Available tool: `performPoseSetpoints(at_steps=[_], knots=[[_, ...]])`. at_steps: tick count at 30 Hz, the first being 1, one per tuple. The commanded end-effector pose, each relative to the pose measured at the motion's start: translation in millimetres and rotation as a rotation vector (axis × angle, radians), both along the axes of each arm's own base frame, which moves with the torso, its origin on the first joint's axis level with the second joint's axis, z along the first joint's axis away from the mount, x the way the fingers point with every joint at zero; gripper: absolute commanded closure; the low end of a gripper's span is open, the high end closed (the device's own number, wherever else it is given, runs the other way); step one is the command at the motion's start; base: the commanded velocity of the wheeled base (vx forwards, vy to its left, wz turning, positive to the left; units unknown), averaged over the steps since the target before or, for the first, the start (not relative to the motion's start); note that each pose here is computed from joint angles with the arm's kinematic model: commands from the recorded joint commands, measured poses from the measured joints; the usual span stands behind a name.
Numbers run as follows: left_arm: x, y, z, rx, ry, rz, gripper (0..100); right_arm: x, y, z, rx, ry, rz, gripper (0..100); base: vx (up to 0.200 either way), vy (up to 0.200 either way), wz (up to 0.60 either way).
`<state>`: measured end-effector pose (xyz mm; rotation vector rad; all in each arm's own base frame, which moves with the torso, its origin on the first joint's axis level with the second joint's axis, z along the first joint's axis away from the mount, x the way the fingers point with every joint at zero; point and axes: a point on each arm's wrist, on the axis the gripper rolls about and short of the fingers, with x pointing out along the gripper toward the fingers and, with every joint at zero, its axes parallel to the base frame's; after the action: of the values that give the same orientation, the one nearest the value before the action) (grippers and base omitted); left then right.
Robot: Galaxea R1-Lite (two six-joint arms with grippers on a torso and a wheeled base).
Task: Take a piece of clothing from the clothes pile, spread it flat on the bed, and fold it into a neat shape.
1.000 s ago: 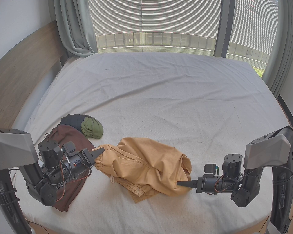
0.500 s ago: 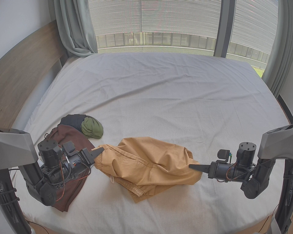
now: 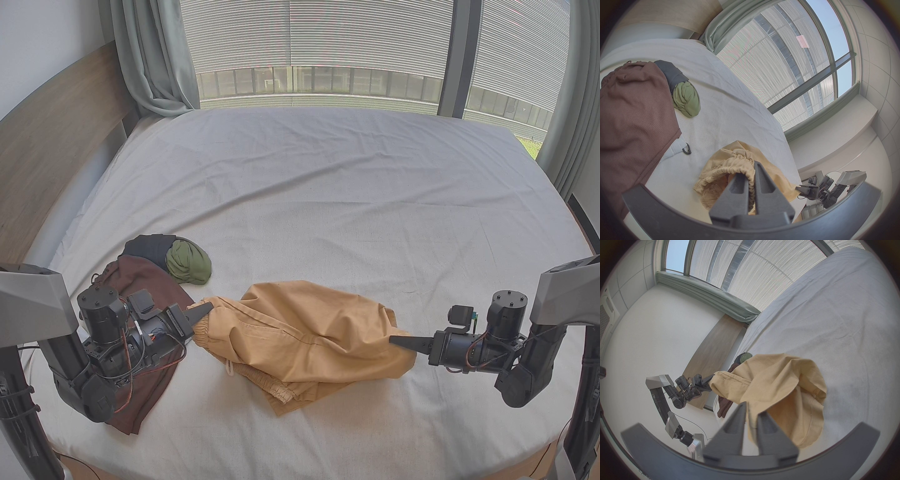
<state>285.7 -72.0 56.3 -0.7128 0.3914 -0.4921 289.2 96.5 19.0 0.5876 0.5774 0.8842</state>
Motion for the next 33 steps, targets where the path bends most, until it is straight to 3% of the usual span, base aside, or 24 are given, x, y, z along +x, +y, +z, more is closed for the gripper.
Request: performPoseSetpoints(at_steps=[1,8,18,19,33], knots=[[0.1,0.0,0.0,-0.001,-0.002,0.000,100,-7.0,8.7,-11.3,-0.016,0.042,0.036,0,0.000,0.000,0.00],[0.0,0.0,0.5,-0.001,-0.003,0.000,100,-12.5,16.5,-37.5,-0.097,0.036,0.096,0,0.000,0.000,0.00],[0.1,0.0,0.0,-0.001,-0.002,0.000,100,-12.2,16.6,-40.0,-0.102,0.036,0.098,0,0.000,0.000,0.00],[0.1,0.0,0.0,-0.001,-0.002,0.000,100,-12.2,16.6,-40.0,-0.102,0.036,0.098,100,0.000,0.000,0.00],[0.1,-0.5,-0.5,-0.002,0.001,-0.001,100,-11.7,14.3,-39.8,-0.120,0.006,0.098,100,0.000,0.000,0.00]])
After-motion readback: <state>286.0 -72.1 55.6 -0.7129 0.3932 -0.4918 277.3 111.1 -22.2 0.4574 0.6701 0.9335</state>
